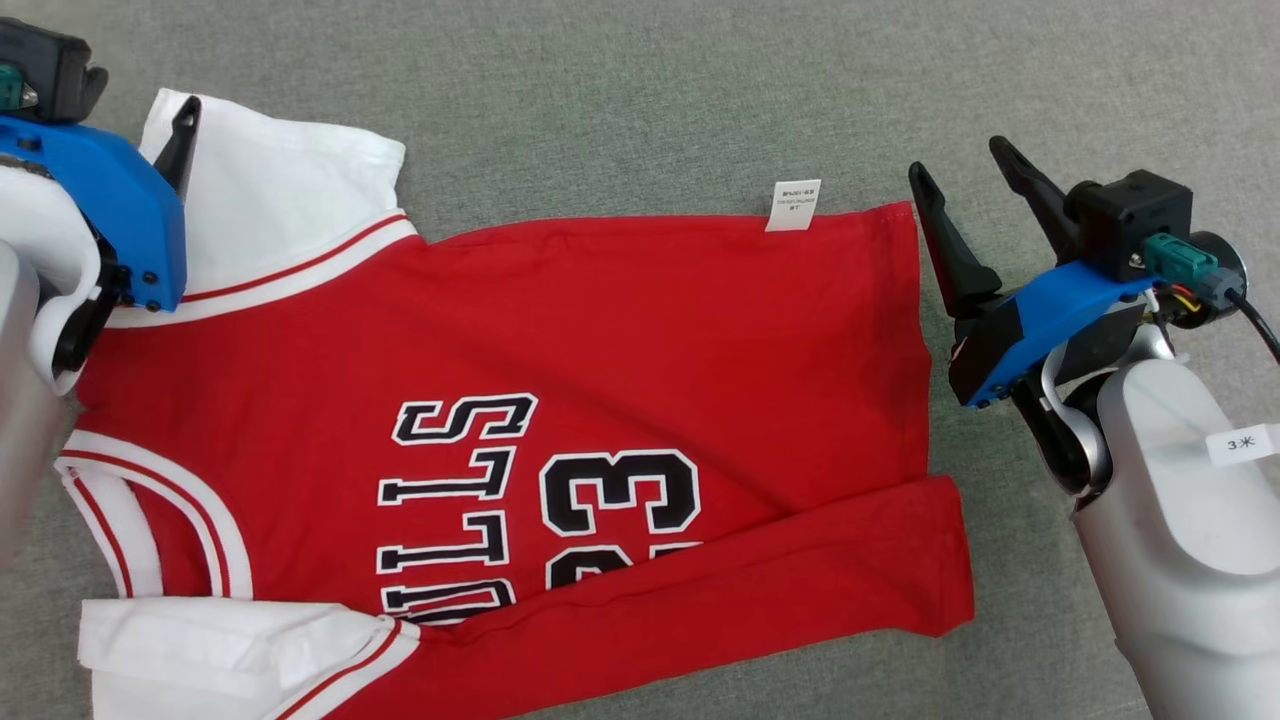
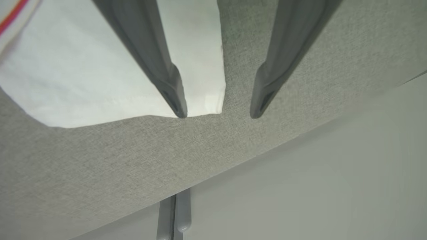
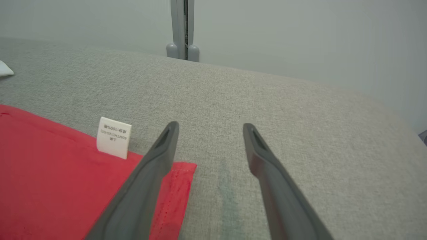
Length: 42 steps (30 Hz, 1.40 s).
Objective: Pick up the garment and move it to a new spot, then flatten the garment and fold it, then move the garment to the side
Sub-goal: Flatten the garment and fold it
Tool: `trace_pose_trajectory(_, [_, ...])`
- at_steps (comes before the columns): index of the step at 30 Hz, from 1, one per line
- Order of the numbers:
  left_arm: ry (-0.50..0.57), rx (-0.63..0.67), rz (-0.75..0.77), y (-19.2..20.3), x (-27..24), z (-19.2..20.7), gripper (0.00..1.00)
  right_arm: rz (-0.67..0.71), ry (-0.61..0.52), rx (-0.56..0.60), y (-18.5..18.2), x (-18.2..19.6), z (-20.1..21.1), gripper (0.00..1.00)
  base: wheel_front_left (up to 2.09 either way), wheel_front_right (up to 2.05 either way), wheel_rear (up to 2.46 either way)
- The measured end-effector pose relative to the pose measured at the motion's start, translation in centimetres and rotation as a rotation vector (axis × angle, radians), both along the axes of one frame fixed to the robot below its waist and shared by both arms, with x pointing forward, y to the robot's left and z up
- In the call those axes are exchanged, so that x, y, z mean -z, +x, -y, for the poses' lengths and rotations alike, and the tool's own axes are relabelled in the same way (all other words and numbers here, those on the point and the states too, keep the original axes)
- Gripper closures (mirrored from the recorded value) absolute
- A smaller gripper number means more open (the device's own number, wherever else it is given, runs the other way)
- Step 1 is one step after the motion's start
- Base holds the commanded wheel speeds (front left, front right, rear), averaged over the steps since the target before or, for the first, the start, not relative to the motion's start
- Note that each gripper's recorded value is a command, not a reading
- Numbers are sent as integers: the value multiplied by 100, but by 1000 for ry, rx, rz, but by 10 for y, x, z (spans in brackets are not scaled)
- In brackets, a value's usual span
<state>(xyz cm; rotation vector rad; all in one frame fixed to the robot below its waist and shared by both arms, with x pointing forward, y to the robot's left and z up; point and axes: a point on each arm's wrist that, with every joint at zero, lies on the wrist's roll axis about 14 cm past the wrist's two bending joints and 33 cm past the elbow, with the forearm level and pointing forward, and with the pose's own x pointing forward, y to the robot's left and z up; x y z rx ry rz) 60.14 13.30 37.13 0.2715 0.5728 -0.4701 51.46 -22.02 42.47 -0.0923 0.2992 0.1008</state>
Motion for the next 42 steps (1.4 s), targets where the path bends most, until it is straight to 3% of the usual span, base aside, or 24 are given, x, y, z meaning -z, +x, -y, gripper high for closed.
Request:
trace_pose_trajectory(10, [-24, -28, -142, -6, 33, 3, 0, -41, 36, -10, -1, 7, -5, 0, 0, 0, 0])
trace_pose_trajectory(11, [-31, -28, -146, -6, 32, 5, 38, -54, 42, -11, -2, 8, -6, 0, 0, 0, 0])
trace_pose_trajectory(13, [-39, -27, -148, -7, 31, 7, 100, -81, 47, -15, -5, 11, -7, 0, 0, 0, 0])
trace_pose_trajectory(34, [-89, 16, -18, -3, -1, 10, 100, -307, 68, -66, -4, 54, -26, 0, 0, 0, 0])
trace_pose_trajectory(36, [-91, 22, -5, -3, -4, 11, 100, -315, 65, -70, -2, 56, -28, 76, 0, 0, 0])
trace_pose_trajectory(37, [-98, 20, 3, -3, -7, 10, 100, -314, 65, -72, -1, 56, -29, 100, 0, 0, 0])
trace_pose_trajectory(42, [-121, 10, 68, -1, -25, 5, 100, -277, 97, -74, 4, 47, -34, 100, 0, 0, 0])
